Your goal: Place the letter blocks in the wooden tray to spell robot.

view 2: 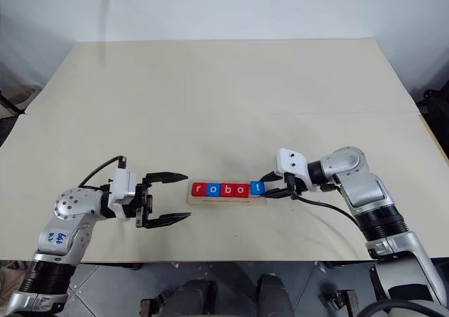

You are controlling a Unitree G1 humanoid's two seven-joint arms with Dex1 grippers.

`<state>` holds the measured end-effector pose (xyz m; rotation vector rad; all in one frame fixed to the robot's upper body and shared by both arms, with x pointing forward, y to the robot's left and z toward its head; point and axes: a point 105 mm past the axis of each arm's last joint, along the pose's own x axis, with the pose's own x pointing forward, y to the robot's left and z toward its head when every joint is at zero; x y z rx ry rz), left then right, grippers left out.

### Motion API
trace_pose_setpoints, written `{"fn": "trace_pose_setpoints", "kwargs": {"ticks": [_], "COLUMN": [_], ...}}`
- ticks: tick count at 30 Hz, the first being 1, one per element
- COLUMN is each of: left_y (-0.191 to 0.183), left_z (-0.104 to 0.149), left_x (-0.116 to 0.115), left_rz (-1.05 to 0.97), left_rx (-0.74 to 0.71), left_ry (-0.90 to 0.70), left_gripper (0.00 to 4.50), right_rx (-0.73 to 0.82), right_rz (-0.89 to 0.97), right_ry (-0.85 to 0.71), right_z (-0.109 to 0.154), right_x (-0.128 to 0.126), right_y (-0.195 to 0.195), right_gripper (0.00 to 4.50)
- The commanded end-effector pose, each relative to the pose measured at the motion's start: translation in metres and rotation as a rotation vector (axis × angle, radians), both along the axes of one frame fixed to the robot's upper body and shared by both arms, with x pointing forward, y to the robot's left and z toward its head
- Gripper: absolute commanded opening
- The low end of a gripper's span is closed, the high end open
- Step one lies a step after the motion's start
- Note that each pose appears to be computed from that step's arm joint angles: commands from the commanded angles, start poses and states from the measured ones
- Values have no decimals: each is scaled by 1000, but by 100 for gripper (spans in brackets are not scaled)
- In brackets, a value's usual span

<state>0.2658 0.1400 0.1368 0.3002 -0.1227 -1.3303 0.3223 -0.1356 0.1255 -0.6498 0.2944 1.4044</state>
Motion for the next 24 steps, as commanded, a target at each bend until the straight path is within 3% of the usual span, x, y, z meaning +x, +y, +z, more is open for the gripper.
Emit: {"fn": "trace_pose_setpoints", "kwargs": {"ticks": [1,6,15,21,24], "left_y": [0,1,0,0,0], "left_z": [11,10,10,10,9], "left_x": [-3,-2,-1,-1,0], "left_rz": [0,4,3,1,0], "left_rx": [-4,-4,-6,-6,-6], "left_ry": [-52,-53,-53,-51,-51], "left_gripper": [450,450,450,450,450], "right_rx": [-5,12,54,90,58], "right_rz": [21,17,9,-46,-65], "right_ry": [-24,-19,-24,-31,-20], "right_z": [7,9,21,32,27], "right_x": [0,0,-4,-2,-2], "right_y": [4,7,10,-9,-19], "right_gripper": [147,147,447,447,384]}}
